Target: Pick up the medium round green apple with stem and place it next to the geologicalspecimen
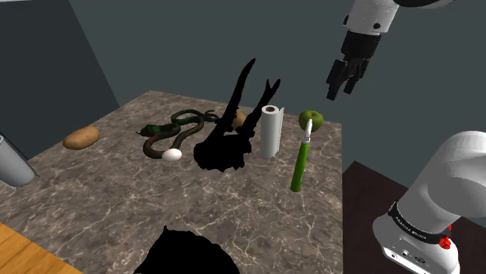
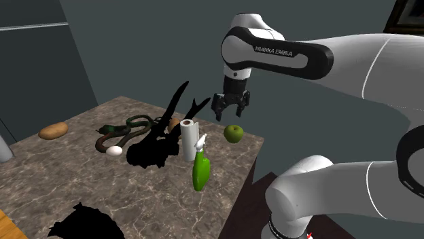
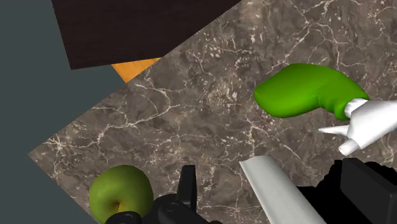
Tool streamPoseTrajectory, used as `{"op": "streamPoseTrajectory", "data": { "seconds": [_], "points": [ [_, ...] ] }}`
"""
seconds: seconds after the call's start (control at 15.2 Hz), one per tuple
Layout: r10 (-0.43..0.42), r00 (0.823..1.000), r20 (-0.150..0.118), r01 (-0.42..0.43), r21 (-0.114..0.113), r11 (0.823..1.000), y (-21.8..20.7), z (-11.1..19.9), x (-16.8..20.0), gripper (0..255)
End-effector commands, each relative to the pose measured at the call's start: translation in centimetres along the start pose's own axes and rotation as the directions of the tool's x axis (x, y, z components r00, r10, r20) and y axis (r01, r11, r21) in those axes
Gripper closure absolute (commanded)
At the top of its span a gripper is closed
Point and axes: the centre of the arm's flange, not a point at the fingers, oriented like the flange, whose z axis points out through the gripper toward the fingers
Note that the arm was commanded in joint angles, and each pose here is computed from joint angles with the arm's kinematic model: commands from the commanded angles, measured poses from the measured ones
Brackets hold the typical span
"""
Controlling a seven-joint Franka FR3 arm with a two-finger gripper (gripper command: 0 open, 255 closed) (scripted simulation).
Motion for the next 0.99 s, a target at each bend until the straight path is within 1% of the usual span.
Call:
{"op": "streamPoseTrajectory", "data": {
  "seconds": [0.0,0.92],
  "points": [
    [0.0,1.0,0.0,0.0,0.0,1.0,0.0,0.0,0.0,0],
    [-0.066,0.997,0.044,0.068,-0.054,0.996,11.6,9.1,10.9,0]
  ]
}}
